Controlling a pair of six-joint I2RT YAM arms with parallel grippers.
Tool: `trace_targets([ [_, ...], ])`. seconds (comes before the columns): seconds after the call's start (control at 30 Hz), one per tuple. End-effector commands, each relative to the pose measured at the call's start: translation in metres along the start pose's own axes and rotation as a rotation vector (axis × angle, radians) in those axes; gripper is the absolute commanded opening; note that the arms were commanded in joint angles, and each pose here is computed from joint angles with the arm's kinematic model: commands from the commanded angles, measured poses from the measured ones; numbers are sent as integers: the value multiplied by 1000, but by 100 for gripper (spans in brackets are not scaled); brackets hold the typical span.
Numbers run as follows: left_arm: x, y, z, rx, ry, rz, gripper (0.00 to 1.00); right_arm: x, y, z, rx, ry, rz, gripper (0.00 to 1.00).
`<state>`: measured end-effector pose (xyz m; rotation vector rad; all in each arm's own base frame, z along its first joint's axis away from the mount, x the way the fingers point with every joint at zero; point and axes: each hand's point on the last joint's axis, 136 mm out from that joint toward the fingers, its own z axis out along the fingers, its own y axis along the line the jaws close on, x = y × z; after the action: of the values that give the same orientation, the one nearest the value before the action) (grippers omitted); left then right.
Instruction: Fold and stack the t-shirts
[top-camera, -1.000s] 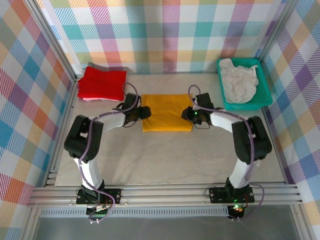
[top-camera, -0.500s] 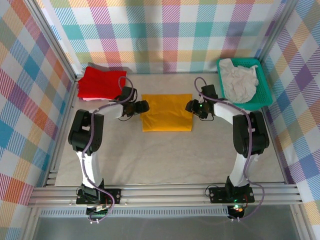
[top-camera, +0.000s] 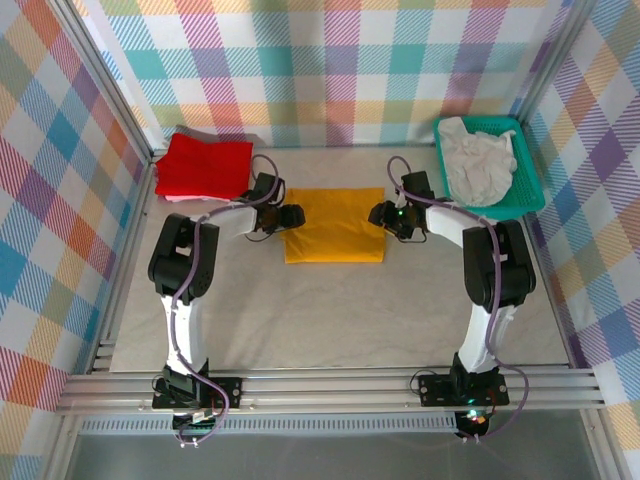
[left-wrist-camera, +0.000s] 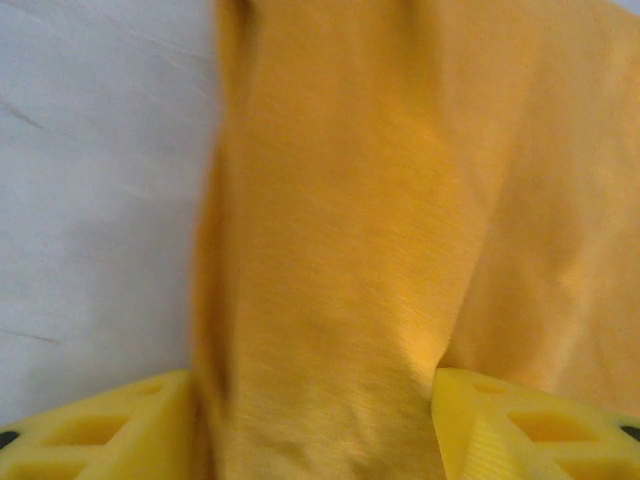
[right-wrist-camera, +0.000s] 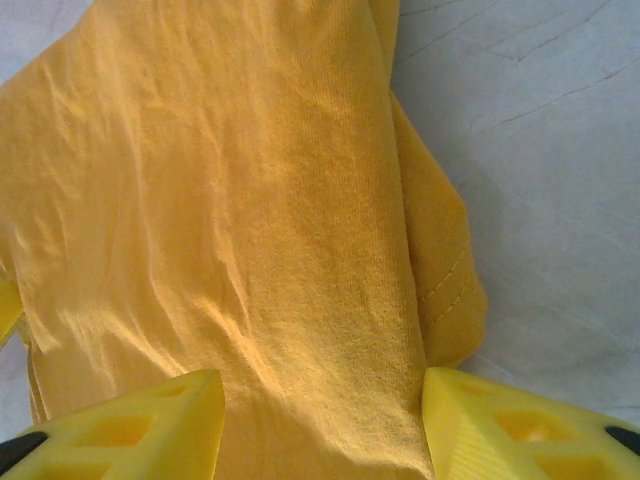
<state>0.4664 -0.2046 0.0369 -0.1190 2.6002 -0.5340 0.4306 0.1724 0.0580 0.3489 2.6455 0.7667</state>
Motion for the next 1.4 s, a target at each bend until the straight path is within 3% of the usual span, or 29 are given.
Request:
trace_targets([
  [0.0, 24, -29, 2, 45, 60, 21, 60, 6, -1, 8, -24, 27, 14, 54],
  [0.13, 27, -31, 2, 54, 64, 9, 57, 6, 0, 8, -32, 26, 20, 54],
  [0.57, 26, -18, 26, 23, 49, 3, 0, -4, 12, -16, -72, -10, 9, 54],
  [0.8, -25, 9, -7, -15, -68, 5, 0, -12, 17, -68, -93, -91, -25, 54],
  [1.0, -79, 23, -49, -141, -108, 182, 0, -15, 22, -109, -102, -199, -85, 53],
  [1.17, -130, 24, -76, -264, -132, 331, 0, -12, 14, -116, -74, -237, -80, 54],
  [1.37, -185, 33, -106, -289, -206, 408, 0, -7, 11, -111, -79, -213, -59, 54],
])
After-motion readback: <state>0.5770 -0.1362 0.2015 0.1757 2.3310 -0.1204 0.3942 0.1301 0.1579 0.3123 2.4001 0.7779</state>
